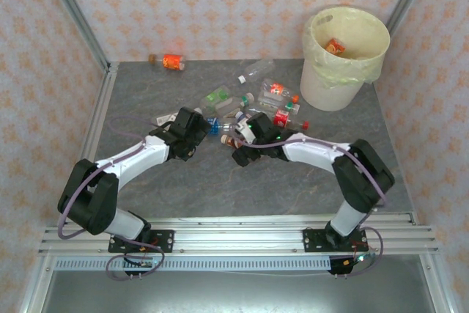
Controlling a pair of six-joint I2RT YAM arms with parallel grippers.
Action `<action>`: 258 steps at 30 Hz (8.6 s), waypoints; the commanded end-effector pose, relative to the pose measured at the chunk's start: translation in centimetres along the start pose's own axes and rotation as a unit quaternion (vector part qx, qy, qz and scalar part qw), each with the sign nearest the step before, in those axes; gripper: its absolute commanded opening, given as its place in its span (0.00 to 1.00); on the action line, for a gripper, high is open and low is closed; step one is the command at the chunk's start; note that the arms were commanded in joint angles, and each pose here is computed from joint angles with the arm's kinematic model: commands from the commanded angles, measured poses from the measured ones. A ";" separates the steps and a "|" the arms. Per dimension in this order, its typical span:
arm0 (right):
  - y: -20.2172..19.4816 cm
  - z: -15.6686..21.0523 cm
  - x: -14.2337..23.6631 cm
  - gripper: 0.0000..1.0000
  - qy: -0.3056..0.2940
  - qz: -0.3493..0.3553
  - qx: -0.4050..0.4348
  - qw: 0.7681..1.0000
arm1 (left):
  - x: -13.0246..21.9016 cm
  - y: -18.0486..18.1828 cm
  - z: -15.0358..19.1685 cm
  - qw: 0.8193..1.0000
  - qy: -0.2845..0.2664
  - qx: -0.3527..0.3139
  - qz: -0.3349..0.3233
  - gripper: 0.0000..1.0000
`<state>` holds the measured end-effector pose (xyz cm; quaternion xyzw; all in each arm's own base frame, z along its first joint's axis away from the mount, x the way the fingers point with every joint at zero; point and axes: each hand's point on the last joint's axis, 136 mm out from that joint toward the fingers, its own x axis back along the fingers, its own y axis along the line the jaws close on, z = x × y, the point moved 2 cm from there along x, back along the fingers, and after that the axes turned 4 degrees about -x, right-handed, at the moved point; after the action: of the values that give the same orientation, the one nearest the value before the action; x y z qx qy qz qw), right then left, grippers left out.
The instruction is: Put the plastic bottles in the bin
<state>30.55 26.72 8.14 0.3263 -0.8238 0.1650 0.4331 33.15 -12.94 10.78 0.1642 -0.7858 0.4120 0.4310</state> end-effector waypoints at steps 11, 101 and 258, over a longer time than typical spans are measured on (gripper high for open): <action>0.3 2.0 -1.6 0.87 0.086 0.002 0.059 0.995 | 0.2 -0.7 -0.3 1.000 -0.012 -0.026 0.010 1.00; -40.0 -11.0 23.1 0.51 -0.200 0.237 -0.449 0.838 | 8.3 -4.0 -2.1 0.909 -0.105 -0.391 0.095 1.00; -3.2 -14.6 29.4 0.99 -0.345 -0.271 -0.237 0.867 | 20.9 -22.5 9.2 0.673 0.046 -0.454 0.582 0.50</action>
<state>28.58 20.32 37.75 0.4545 -0.8149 -0.2585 0.2501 30.43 -31.16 33.49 -0.5285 -0.8066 0.1710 0.2021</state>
